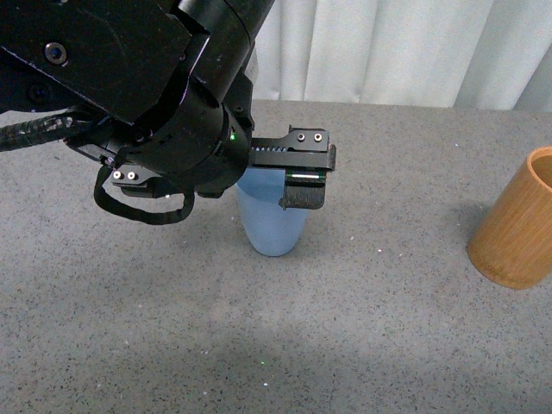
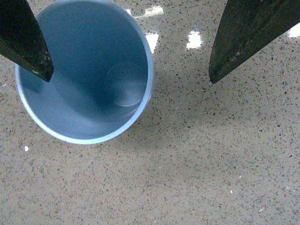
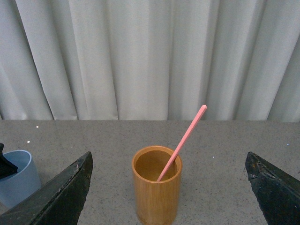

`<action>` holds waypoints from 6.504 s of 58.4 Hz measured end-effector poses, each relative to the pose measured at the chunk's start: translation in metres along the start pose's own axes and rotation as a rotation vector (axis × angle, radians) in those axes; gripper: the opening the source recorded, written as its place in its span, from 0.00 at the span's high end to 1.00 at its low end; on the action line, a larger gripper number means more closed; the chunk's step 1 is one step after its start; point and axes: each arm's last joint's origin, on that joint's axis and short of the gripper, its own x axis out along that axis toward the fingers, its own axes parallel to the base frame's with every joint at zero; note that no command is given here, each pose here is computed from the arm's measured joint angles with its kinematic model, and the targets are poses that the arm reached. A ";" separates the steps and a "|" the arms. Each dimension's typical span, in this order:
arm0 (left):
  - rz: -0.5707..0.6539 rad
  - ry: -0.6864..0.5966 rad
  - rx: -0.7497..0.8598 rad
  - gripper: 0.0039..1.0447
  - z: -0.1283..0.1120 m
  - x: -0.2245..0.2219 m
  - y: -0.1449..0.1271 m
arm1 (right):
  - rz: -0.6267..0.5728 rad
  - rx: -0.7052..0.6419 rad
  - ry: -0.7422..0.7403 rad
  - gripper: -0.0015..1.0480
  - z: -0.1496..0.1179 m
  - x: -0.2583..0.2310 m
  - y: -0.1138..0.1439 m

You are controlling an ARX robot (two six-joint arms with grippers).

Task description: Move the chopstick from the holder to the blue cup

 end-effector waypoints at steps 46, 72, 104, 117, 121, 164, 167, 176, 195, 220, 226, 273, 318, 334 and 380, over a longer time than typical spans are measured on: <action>0.134 -0.841 -0.008 0.56 -0.049 -0.114 0.120 | 0.000 0.000 0.000 0.09 0.000 0.000 0.000; 0.166 -0.821 0.027 0.97 -0.150 -0.209 0.145 | 0.000 0.000 0.000 0.09 0.000 0.000 0.000; 0.166 -0.852 0.030 0.97 -0.150 -0.213 0.145 | 0.000 0.000 0.000 0.09 0.000 0.000 0.000; 0.166 -0.852 0.030 0.88 -0.150 -0.213 0.145 | 0.000 0.000 0.000 0.09 0.000 0.000 0.000; 0.166 -0.852 0.030 0.76 -0.150 -0.213 0.145 | 0.000 0.000 0.000 0.09 0.000 0.000 0.000; 0.167 -0.852 0.031 0.06 -0.150 -0.213 0.145 | 0.000 0.000 0.000 0.09 0.000 0.000 0.000; 0.167 -0.852 0.031 0.06 -0.150 -0.213 0.145 | 0.000 0.000 0.000 0.09 0.000 0.000 0.000; 0.167 -0.852 0.031 0.06 -0.150 -0.213 0.145 | 0.000 0.000 0.000 0.09 0.000 0.000 0.000; 0.167 -0.852 0.031 0.06 -0.150 -0.213 0.145 | 0.000 0.000 0.001 0.09 0.000 0.000 0.000; 0.167 -0.853 0.032 0.06 -0.150 -0.213 0.145 | -0.061 0.151 0.205 0.09 0.033 0.086 0.011; 0.167 -0.853 0.032 0.06 -0.150 -0.213 0.145 | -0.117 0.179 0.241 0.09 0.040 0.104 0.003; 0.167 -0.853 0.032 0.06 -0.150 -0.213 0.145 | -0.293 0.250 0.482 0.09 -0.001 0.177 -0.014; 0.167 -0.853 0.032 0.06 -0.150 -0.213 0.145 | -0.344 0.270 0.430 0.09 -0.020 0.204 -0.022; 0.167 -0.853 0.032 0.06 -0.150 -0.213 0.145 | -0.357 0.279 0.394 0.09 -0.022 0.215 -0.026; 0.167 -0.853 0.032 0.06 -0.150 -0.213 0.145 | -0.395 0.279 0.403 0.09 -0.034 0.236 -0.022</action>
